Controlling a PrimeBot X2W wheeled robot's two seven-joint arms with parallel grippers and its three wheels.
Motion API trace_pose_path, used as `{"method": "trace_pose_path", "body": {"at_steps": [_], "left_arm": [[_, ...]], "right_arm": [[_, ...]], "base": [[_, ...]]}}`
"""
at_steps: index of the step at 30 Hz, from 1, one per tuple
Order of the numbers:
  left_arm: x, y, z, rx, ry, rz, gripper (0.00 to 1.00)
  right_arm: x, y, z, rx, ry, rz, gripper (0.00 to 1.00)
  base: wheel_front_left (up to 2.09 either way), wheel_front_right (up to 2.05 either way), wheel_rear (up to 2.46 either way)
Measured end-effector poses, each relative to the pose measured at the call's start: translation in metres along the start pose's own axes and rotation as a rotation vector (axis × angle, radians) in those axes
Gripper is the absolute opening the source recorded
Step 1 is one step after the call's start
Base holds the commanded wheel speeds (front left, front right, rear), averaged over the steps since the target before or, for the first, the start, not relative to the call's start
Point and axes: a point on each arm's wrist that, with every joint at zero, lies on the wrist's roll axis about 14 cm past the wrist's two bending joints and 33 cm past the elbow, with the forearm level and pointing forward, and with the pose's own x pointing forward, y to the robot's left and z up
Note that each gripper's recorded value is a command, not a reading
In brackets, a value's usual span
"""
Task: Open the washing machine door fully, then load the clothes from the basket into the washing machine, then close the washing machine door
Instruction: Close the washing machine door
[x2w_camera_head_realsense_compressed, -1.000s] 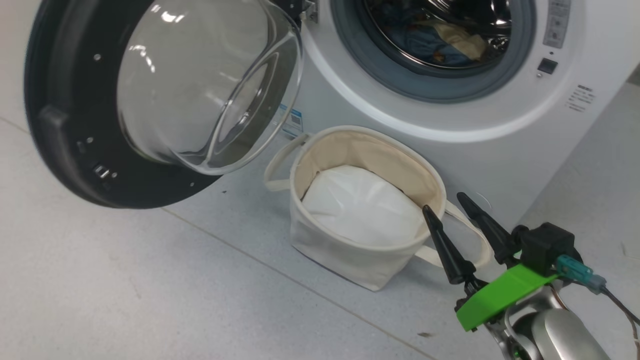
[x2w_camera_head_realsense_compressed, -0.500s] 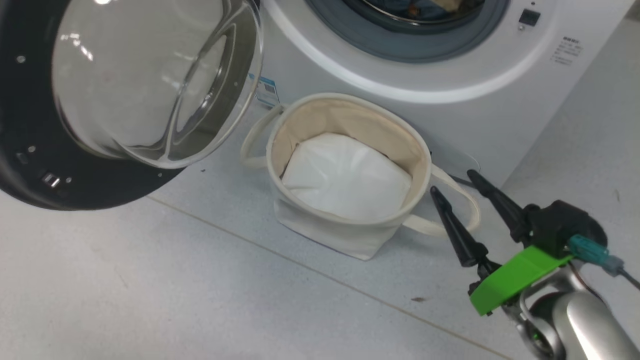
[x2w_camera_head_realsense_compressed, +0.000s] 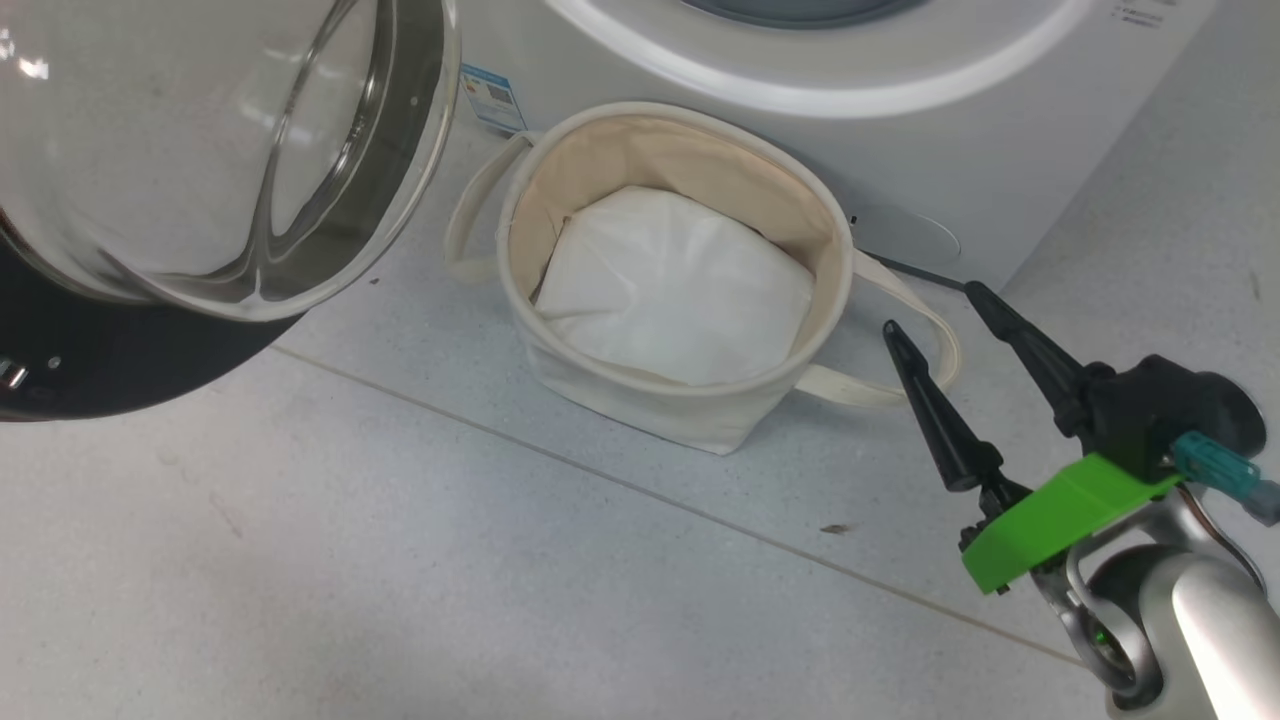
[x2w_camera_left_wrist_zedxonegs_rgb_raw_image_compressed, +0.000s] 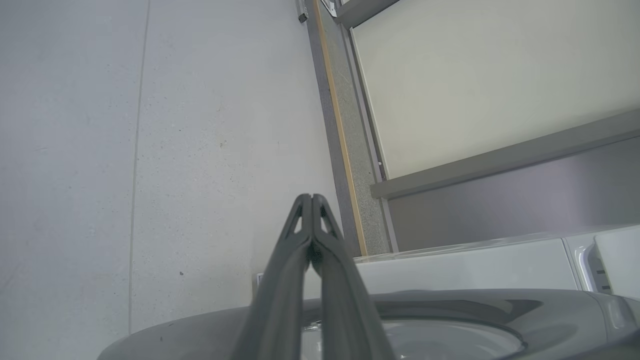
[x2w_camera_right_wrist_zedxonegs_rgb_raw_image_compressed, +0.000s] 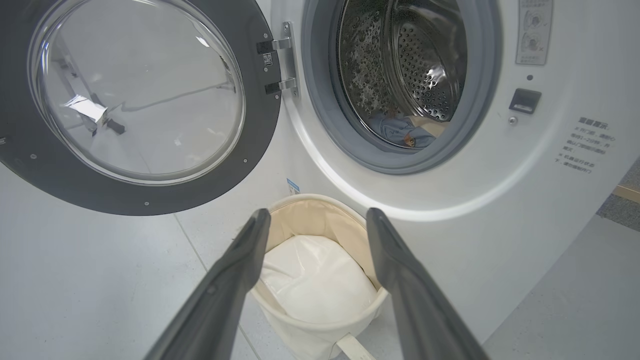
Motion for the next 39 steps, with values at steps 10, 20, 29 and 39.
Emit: {"method": "trace_pose_path", "body": {"at_steps": [10, 20, 29, 39], "left_arm": [[0.004, -0.012, -0.034, 0.054, 0.169, -0.043, 0.00], [-0.033, 0.004, -0.080, 0.151, 0.433, -0.043, 0.00], [-0.073, -0.008, -0.117, 0.219, 0.590, -0.166, 0.00], [-0.127, -0.031, -0.165, 0.256, 0.697, -0.339, 0.00]], "right_arm": [[0.000, -0.007, 0.004, -0.013, -0.007, -0.020, 1.00], [-0.001, 0.008, 0.020, -0.023, -0.050, 0.005, 1.00], [-0.017, 0.022, 0.029, -0.004, -0.082, 0.002, 1.00], [-0.045, 0.025, 0.040, 0.001, -0.124, -0.042, 1.00]], "base": [[0.00, 0.00, 0.00], [0.00, 0.00, 0.00], [0.00, 0.00, 0.00], [0.00, 0.00, 0.00]]}}
